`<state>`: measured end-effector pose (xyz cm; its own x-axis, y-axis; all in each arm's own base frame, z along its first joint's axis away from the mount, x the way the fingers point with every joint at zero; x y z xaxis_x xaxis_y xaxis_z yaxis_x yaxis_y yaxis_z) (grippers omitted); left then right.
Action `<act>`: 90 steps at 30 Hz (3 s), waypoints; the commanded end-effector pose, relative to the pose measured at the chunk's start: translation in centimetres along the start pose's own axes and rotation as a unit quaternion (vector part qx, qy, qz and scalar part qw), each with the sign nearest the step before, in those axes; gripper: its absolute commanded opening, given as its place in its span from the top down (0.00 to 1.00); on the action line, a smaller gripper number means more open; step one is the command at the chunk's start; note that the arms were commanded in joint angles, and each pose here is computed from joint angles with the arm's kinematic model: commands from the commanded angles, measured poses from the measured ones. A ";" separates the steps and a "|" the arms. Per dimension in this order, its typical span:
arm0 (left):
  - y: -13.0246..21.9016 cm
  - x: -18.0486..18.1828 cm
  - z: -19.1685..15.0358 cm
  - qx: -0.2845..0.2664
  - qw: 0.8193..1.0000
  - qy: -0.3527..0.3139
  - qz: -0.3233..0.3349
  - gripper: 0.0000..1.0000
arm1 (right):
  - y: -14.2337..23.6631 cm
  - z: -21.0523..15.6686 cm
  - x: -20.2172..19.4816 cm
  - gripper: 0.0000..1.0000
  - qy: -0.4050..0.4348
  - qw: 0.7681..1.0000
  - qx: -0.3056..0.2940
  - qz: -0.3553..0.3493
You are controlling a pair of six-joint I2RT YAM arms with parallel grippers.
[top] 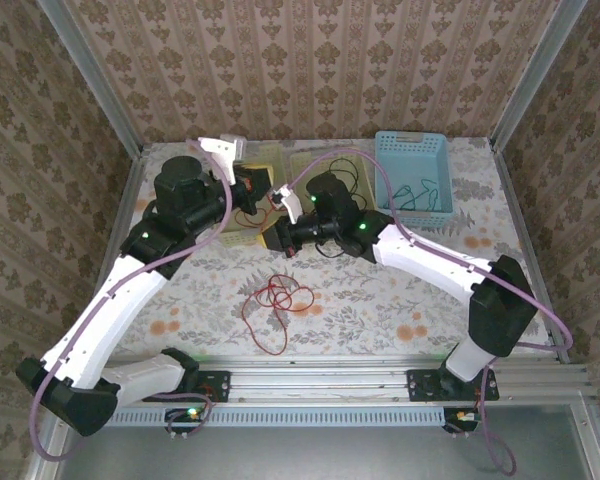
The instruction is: Untangle the cables
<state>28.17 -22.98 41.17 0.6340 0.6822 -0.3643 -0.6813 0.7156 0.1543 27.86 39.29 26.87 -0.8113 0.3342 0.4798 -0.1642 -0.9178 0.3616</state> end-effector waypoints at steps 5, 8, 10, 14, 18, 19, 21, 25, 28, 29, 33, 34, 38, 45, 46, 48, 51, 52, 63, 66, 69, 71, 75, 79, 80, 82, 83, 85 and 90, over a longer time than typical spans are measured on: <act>3.5 7.1 2.0 -0.081 0.982 0.062 0.158 1.00 | 4.1 -2.3 2.1 1.00 0.007 0.999 0.017 0.032; 5.1 10.6 1.8 -0.100 0.968 0.089 0.211 1.00 | 6.6 -3.8 3.0 1.00 0.006 0.999 0.032 0.040; 5.9 12.1 1.4 -0.106 0.962 0.106 0.228 1.00 | 8.3 -4.3 2.5 1.00 -0.001 0.999 0.028 0.019; 6.6 13.5 0.3 -0.105 0.957 0.122 0.240 1.00 | 11.8 -4.2 -0.1 1.00 -0.028 0.999 -0.015 -0.034; 6.4 13.6 -0.7 -0.090 0.959 0.123 0.237 1.00 | 14.5 -2.6 -2.6 1.00 -0.059 0.994 -0.073 -0.062; 6.2 13.5 -1.0 -0.088 0.961 0.124 0.233 1.00 | 14.5 -2.3 -2.8 1.00 -0.060 0.993 -0.078 -0.063; 5.9 13.3 -1.3 -0.083 0.964 0.125 0.221 1.00 | 14.2 -1.7 -3.1 1.00 -0.060 0.993 -0.077 -0.061; 4.8 12.9 -2.3 -0.071 0.970 0.133 0.188 1.00 | 12.6 0.1 -4.1 1.00 -0.068 0.992 -0.090 -0.052; 3.7 13.4 -3.4 -0.057 0.972 0.138 0.182 1.00 | 10.4 2.0 -5.0 1.00 -0.064 0.992 -0.096 -0.051; 3.2 13.7 -3.9 -0.051 0.972 0.137 0.183 1.00 | 9.1 2.6 -5.7 1.00 -0.061 0.993 -0.092 -0.051; 1.6 15.4 -4.5 -0.037 0.971 0.122 0.203 1.00 | 4.2 5.3 -7.4 1.00 -0.048 0.995 -0.077 -0.049; 1.4 15.8 -4.5 -0.036 0.970 0.118 0.209 1.00 | 3.1 5.9 -7.9 1.00 -0.046 0.995 -0.072 -0.047; 0.0 18.2 -5.1 -0.034 0.965 0.104 0.240 1.00 | -2.4 6.0 -11.6 1.00 -0.063 0.997 -0.015 -0.053; -5.0 24.0 -10.5 0.031 0.948 0.128 0.289 0.90 | -7.5 3.5 -18.0 0.59 -0.135 0.981 0.066 -0.123; -5.7 24.5 -11.0 0.038 0.948 0.131 0.289 0.85 | -7.4 3.2 -18.5 0.49 -0.138 0.977 0.073 -0.144; -7.0 25.1 -11.5 0.051 0.946 0.135 0.289 0.80 | -6.3 3.1 -18.6 0.40 -0.130 0.972 0.075 -0.179; -8.3 25.6 -11.0 0.055 0.945 0.125 0.297 0.63 | -3.6 4.4 -17.9 0.35 -0.101 0.969 0.039 -0.222; -8.5 25.7 -10.9 0.059 0.944 0.119 0.302 0.58 | -2.6 4.6 -17.6 0.35 -0.092 0.967 0.029 -0.235; -9.4 21.4 -8.9 0.063 0.959 0.053 0.270 0.11 | 7.5 0.4 -12.6 0.33 -0.053 0.958 -0.008 -0.281; -9.0 17.3 -11.3 0.112 0.966 0.016 0.230 0.09 | 8.8 -2.8 -11.7 0.33 -0.062 0.958 0.017 -0.280; -7.8 13.0 -15.8 0.185 0.964 -0.024 0.192 0.08 | 10.1 -5.9 -11.4 0.33 -0.076 0.953 0.038 -0.290; -6.5 11.2 -19.4 0.234 0.955 -0.037 0.181 0.07 | 11.0 -7.4 -11.3 0.33 -0.084 0.949 0.040 -0.302; -3.3 8.9 -25.7 0.315 0.931 -0.035 0.179 0.07 | 12.0 -9.1 -11.7 0.33 -0.097 0.941 0.041 -0.322; 0.5 9.5 -29.6 0.355 0.903 -0.036 0.240 0.07 | 12.3 -9.1 -12.5 0.33 -0.103 0.934 0.039 -0.341; 1.6 9.9 -30.4 0.361 0.896 -0.026 0.257 0.07 | 12.2 -9.1 -12.6 0.33 -0.105 0.932 0.038 -0.344; 3.7 10.7 -32.1 0.377 0.883 -0.004 0.279 0.07 | 12.1 -8.8 -12.8 0.33 -0.105 0.932 0.036 -0.345; 4.8 11.2 -32.6 0.381 0.876 0.006 0.295 0.08 | 12.0 -8.7 -12.8 0.33 -0.105 0.932 0.034 -0.344; 6.9 12.1 -33.5 0.387 0.863 0.022 0.325 0.08 | 11.8 -8.6 -12.9 0.33 -0.106 0.933 0.034 -0.341; 9.2 12.7 -35.0 0.383 0.859 0.070 0.332 0.20 | 11.3 -8.9 -13.1 0.33 -0.114 0.934 0.042 -0.335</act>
<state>18.07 -14.74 6.49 0.2075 0.9769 -0.0520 -0.4211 0.1371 0.8966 30.58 22.35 16.59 -0.4140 0.8698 0.2683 -0.5145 -0.4668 0.7193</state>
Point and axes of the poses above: each hand's point on the last joint's axis, 136 mm out from that joint toward the fingers, its own y axis back along the fingers, its own x axis along the line the jaws close on, z = x × y, the point moved 1 cm from there along y, back along the fingers, and after that the axes turned 1 degree about y, right-handed, at the moved point
